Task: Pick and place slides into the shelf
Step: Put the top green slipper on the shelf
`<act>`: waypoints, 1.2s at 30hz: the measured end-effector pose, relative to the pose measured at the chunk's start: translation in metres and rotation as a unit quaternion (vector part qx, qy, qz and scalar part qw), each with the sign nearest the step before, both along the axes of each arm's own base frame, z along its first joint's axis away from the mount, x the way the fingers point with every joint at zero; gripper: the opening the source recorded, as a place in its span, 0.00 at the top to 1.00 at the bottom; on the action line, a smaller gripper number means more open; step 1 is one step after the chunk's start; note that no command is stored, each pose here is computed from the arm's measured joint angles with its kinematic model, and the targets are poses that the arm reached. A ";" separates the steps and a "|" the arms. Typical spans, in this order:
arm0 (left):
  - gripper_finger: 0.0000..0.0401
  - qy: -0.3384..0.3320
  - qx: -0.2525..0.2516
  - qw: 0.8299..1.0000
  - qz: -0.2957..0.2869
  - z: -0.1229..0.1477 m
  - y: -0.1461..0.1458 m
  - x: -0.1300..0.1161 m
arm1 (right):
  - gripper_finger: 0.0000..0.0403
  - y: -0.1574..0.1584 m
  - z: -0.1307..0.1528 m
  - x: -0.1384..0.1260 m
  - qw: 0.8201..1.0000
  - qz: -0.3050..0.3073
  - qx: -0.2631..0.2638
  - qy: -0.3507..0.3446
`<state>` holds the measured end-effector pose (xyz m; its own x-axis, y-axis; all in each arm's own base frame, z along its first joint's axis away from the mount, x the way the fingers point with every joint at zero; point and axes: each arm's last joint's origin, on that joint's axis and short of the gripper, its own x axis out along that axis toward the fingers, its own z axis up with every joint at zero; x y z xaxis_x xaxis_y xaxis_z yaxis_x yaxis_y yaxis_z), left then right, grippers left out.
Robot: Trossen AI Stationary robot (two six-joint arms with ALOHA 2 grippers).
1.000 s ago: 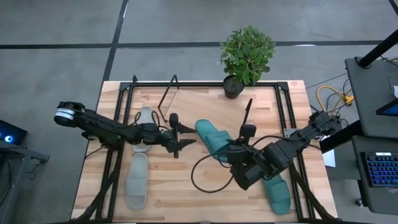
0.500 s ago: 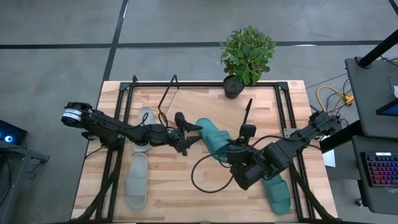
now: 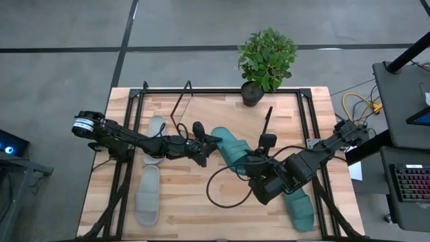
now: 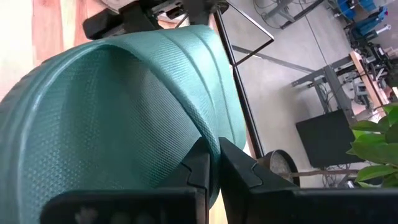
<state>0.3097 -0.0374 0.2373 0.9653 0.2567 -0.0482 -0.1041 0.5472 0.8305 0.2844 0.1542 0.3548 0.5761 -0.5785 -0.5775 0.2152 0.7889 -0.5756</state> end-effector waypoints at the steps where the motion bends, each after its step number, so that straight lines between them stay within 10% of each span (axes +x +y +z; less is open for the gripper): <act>1: 0.87 0.001 0.000 1.000 0.000 0.000 0.000 0.000 | 0.97 0.000 0.000 0.000 1.000 0.004 -0.003 0.003; 16: 0.88 0.012 -0.003 1.000 0.021 0.001 0.014 -0.039 | 0.88 0.013 0.023 -0.012 0.997 0.043 -0.064 -0.025; 36: 0.88 -0.021 -0.033 0.999 -0.001 0.004 0.016 -0.069 | 0.47 0.033 0.020 -0.001 0.982 0.160 -0.092 0.024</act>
